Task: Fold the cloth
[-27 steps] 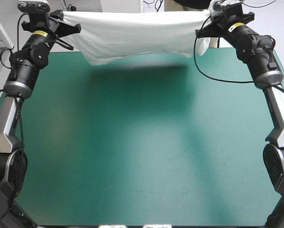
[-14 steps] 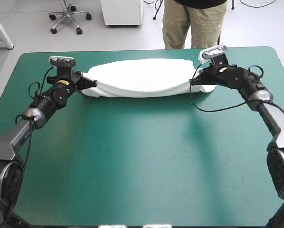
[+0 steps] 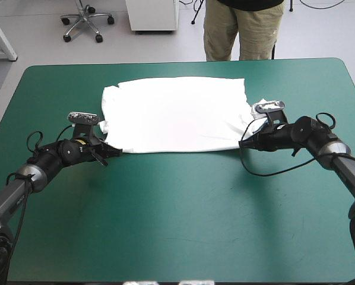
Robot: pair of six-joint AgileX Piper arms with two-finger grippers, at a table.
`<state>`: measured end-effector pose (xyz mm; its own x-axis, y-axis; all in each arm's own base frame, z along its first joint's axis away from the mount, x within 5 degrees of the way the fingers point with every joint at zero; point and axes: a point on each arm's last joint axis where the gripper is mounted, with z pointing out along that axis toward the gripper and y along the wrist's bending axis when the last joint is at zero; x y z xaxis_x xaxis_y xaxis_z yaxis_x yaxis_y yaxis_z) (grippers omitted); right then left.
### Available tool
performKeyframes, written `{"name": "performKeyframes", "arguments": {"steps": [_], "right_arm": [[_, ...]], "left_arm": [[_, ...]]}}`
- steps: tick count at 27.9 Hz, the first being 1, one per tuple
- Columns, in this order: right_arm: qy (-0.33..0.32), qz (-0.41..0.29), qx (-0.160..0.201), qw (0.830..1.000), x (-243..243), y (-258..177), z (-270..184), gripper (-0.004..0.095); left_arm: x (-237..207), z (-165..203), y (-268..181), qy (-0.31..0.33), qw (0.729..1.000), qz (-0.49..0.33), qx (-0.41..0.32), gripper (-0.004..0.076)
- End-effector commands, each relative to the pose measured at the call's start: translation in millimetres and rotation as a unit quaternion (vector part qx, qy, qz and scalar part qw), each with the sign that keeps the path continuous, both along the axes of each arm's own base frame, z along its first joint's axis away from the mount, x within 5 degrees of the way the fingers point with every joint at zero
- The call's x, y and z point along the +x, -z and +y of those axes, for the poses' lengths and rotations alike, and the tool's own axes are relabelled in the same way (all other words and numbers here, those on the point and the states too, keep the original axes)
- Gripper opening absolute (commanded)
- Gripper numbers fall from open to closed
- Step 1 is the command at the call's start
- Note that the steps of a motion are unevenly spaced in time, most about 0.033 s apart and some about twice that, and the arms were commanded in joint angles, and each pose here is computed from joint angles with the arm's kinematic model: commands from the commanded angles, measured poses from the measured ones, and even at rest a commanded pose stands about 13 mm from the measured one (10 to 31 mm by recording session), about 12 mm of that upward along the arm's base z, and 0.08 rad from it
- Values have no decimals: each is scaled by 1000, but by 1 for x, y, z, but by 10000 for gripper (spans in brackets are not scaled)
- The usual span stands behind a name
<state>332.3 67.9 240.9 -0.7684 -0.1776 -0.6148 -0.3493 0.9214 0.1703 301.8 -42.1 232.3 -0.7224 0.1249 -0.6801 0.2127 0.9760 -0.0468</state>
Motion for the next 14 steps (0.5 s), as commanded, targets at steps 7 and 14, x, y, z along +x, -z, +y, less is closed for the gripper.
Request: {"name": "performKeyframes", "arguments": {"steps": [7, 14], "right_arm": [[15, 42, -30, 999, -56, -3, -14, -11], [16, 42, -56, 997, -83, -20, -21, -13]], "left_arm": [[-32, -2, -10, 43, 995, 85, 7, -9], [-44, 13, -11, 23, 988, 132, 82, -9]]}}
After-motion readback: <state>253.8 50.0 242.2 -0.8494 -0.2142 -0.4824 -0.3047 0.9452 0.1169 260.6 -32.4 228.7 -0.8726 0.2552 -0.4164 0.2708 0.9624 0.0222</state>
